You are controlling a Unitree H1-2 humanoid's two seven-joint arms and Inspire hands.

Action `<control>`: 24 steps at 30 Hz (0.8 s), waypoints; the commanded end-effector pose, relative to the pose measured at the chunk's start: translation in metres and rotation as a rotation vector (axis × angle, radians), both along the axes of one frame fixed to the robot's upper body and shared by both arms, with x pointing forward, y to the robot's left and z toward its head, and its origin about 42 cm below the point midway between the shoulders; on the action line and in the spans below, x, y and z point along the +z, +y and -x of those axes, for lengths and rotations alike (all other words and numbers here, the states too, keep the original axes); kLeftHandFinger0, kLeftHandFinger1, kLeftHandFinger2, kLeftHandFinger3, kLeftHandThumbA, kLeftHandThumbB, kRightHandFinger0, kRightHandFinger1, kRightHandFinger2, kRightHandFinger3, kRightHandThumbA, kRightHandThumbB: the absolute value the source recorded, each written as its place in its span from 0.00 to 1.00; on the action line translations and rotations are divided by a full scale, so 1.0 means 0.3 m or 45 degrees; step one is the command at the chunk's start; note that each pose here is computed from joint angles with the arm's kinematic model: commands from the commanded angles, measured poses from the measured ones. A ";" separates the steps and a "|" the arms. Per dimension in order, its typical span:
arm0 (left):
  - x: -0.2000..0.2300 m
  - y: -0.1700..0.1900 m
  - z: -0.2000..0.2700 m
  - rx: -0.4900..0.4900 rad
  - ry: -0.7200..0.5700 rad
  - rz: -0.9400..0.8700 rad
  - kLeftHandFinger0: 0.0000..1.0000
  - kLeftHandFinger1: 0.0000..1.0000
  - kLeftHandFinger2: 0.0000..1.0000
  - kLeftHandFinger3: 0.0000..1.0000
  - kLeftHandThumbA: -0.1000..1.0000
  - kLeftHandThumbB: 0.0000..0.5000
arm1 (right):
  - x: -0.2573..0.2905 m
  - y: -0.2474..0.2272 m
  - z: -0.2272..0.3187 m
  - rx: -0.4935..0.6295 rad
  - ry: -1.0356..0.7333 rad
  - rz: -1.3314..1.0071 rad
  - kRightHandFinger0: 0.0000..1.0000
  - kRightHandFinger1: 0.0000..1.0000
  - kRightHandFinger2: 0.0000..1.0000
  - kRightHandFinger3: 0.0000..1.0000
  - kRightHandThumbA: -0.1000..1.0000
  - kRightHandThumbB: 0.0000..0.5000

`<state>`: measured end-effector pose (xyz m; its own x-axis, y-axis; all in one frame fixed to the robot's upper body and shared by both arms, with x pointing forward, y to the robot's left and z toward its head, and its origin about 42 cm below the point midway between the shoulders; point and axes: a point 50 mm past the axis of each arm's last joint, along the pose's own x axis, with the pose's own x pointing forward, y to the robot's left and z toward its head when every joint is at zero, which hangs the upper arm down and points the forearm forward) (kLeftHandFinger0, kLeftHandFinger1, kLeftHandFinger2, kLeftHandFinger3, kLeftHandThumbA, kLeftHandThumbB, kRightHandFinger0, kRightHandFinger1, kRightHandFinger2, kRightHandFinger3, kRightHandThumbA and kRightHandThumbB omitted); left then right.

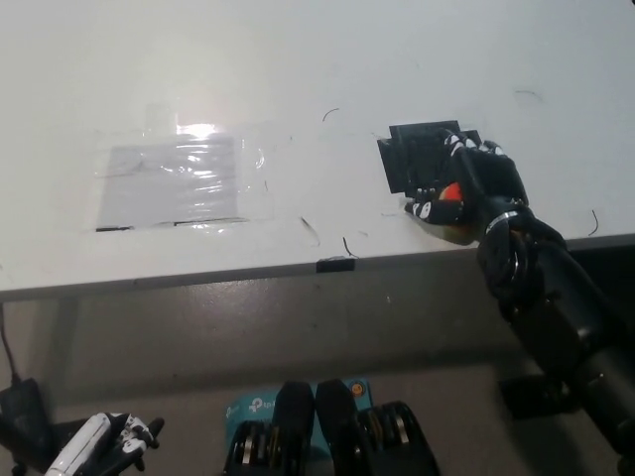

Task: The robot uses right hand to squeeze a small tennis ball placed on the black area of the table

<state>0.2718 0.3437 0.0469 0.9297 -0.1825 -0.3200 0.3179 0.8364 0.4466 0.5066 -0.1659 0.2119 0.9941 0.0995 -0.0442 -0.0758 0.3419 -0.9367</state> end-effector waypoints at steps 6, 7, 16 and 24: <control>0.033 0.027 -0.014 -0.009 -0.039 -0.026 0.16 0.09 0.24 0.36 0.74 0.87 | 0.161 -0.047 -0.011 -0.019 -0.126 0.038 1.00 1.00 1.00 1.00 1.00 1.00; 0.031 0.028 -0.011 -0.005 -0.038 -0.021 0.16 0.09 0.23 0.35 0.73 0.86 | 0.162 -0.047 -0.007 -0.018 -0.123 0.037 1.00 1.00 1.00 1.00 1.00 1.00; 0.028 0.035 -0.005 -0.005 -0.034 -0.013 0.11 0.08 0.24 0.33 0.74 0.89 | 0.227 -0.075 0.034 0.000 -0.171 -0.042 1.00 1.00 1.00 1.00 1.00 1.00; 0.032 0.040 -0.005 0.004 -0.030 -0.025 0.13 0.08 0.26 0.35 0.76 0.91 | 0.324 -0.142 0.091 0.018 -0.269 -0.129 1.00 1.00 1.00 1.00 0.96 0.93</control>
